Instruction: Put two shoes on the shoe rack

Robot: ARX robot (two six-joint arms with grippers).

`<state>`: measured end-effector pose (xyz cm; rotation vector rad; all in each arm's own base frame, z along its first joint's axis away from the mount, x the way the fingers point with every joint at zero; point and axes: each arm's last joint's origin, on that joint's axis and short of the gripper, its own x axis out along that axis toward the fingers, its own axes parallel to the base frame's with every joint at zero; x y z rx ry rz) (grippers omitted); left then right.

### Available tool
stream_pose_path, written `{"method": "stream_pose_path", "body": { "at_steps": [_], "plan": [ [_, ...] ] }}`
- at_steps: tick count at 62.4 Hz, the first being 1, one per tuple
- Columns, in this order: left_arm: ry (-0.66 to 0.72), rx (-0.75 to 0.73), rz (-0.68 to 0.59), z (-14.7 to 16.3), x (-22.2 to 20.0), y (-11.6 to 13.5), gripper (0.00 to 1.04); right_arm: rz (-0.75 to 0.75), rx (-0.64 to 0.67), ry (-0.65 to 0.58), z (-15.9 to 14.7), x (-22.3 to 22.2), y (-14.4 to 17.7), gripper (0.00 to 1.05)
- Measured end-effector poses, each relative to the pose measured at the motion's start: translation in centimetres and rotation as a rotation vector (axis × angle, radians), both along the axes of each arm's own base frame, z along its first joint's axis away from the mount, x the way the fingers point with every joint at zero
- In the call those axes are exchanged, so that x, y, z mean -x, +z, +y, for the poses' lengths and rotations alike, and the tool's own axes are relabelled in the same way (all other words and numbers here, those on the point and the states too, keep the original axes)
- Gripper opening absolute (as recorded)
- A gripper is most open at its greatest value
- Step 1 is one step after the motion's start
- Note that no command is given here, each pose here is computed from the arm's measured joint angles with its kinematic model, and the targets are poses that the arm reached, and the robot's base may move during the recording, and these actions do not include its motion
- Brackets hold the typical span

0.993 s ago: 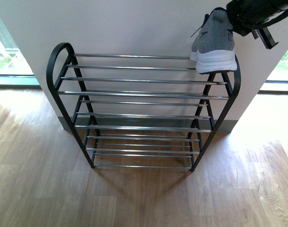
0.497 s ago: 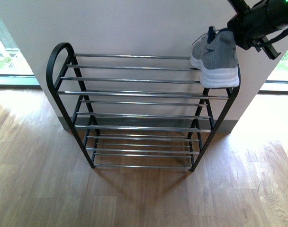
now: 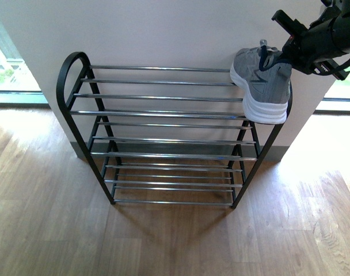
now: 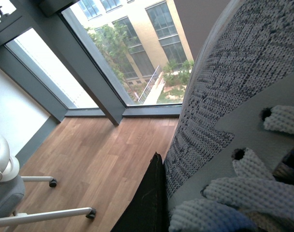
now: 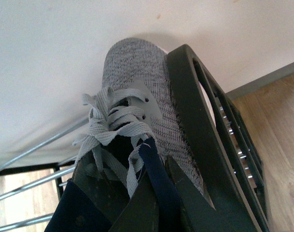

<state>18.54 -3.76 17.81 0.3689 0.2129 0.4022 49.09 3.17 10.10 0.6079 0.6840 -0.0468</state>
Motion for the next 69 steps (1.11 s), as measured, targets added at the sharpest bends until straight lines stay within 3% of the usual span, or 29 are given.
{"method": "stream_pose_path", "body": {
  "at_steps": [4,20,28,34,35,38,41,48,53,60,69],
  "plan": [
    [0.000,0.000,0.000,0.0,0.0,0.0,0.02,0.006,0.015,0.022,0.0,0.1,-0.1,0.02],
    [0.000,0.000,0.000,0.0,0.0,0.0,0.02,0.031,0.032,0.029,-0.7,0.5,0.2,0.66],
    [0.000,0.000,0.000,0.0,0.0,0.0,0.02,0.056,0.002,0.055,-1.5,2.2,4.8,0.97],
    [0.000,0.000,0.000,0.0,0.0,0.0,0.02,0.002,0.005,0.052,-1.8,2.6,7.6,0.95],
    [0.000,0.000,0.000,0.0,0.0,0.0,0.02,-0.046,0.055,0.045,-1.8,2.5,7.5,0.93],
    [0.000,0.000,0.000,0.0,0.0,0.0,0.02,-0.311,0.264,0.006,-2.0,3.2,6.6,0.82],
    [-0.002,0.000,0.000,0.0,0.0,0.0,0.02,-0.473,0.404,0.028,-2.4,5.9,5.0,0.69],
    [0.000,0.000,0.000,0.0,0.0,0.0,0.02,-0.669,0.550,0.033,-3.1,12.0,5.8,0.43],
    [0.000,0.000,0.000,0.0,0.0,0.0,0.02,-0.717,0.581,0.023,-3.2,15.2,7.1,0.25],
    [0.000,0.000,0.000,0.0,0.0,0.0,0.02,-0.682,0.587,0.039,-3.2,18.6,6.2,0.04],
    [0.000,0.000,0.000,0.0,0.0,0.0,0.02,-0.662,0.597,0.048,-3.2,21.5,5.8,0.01]
  ]
}}
